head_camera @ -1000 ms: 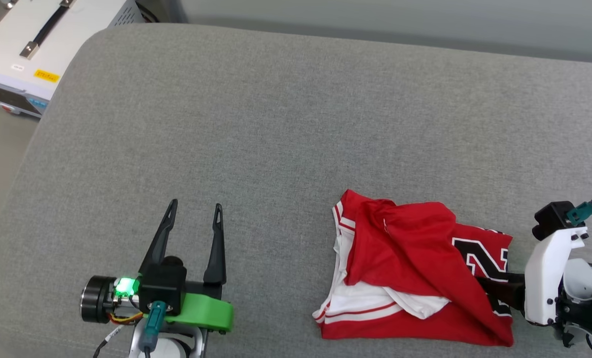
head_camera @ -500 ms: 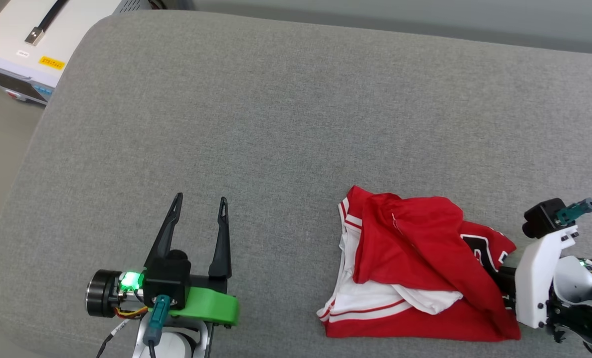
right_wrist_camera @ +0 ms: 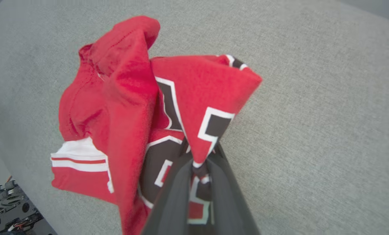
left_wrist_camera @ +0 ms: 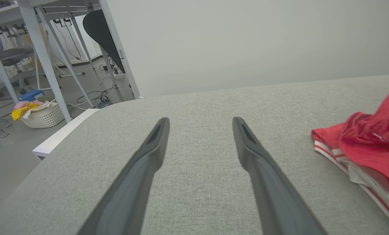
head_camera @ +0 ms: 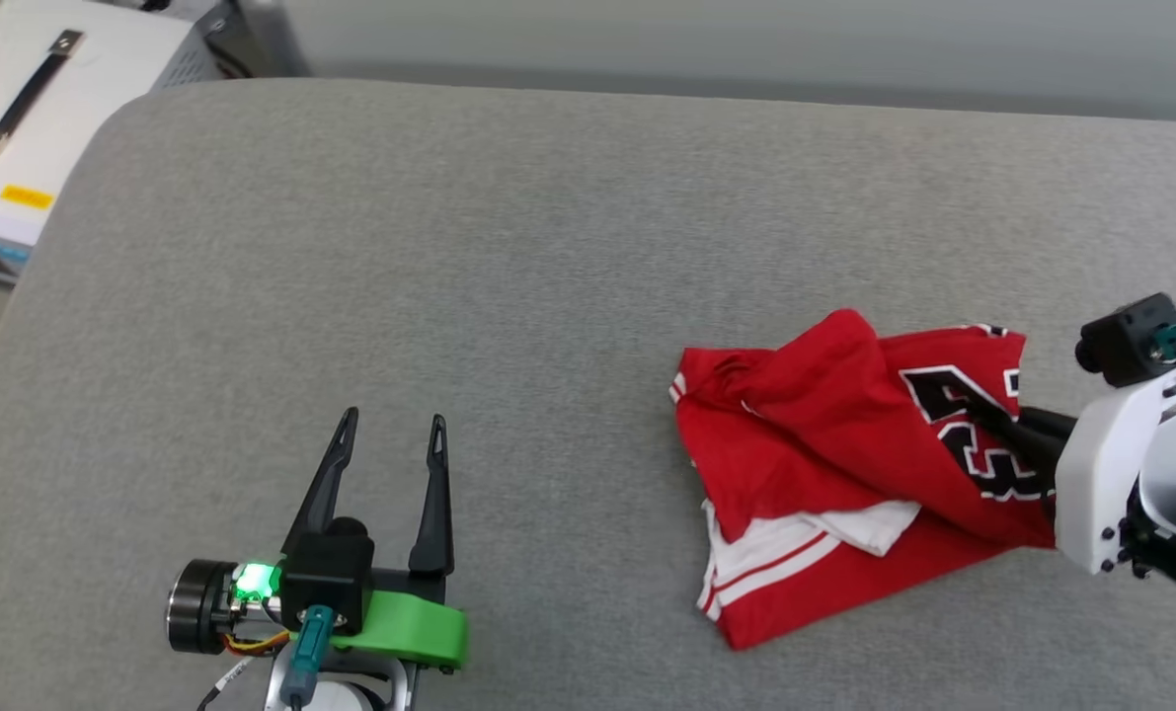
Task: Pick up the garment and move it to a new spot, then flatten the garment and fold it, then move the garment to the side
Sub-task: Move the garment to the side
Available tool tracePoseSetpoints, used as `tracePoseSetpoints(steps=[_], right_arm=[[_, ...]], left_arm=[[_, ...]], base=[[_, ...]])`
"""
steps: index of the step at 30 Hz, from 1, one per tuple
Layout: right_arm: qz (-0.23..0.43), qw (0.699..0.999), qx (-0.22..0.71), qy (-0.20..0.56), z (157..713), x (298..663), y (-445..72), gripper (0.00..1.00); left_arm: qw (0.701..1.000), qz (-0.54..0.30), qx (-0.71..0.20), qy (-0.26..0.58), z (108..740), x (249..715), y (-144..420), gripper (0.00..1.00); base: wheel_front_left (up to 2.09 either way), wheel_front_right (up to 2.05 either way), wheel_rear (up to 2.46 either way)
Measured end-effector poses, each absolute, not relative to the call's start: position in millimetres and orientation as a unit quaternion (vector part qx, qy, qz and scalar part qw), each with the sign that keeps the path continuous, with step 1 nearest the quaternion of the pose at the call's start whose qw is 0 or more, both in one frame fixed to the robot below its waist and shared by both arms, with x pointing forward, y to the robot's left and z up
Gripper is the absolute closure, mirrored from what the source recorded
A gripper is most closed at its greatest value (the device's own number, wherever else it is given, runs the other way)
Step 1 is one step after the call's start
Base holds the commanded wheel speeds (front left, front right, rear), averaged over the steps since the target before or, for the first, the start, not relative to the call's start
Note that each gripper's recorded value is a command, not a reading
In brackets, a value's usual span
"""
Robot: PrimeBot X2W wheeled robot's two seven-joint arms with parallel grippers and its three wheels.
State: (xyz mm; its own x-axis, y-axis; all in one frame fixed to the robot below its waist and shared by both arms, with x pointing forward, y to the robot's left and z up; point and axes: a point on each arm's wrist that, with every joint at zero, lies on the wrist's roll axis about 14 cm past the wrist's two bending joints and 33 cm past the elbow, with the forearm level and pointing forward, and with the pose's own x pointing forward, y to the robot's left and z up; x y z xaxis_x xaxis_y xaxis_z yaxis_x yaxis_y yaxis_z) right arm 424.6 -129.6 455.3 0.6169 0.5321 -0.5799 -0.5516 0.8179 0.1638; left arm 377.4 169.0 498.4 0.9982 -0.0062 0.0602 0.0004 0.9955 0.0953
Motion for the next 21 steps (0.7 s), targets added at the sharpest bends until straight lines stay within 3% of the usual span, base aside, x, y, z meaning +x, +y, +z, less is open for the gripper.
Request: tracePoseSetpoints(steps=[13,21], right_arm=[[0.197,0.946,-0.046,0.255,498.0,420.4,-212.5,1.0],[0.111,0.954,-0.046,0.275,487.0,426.1,-273.1,1.0]], left_arm=[[0.994,-0.091,0.033,-0.042,496.4,407.9,111.9,0.0],[0.989,-0.135,0.028,-0.045,488.1,435.2,85.2,0.0]], base=[[0.0,0.0,0.0],[0.0,0.0,0.0]])
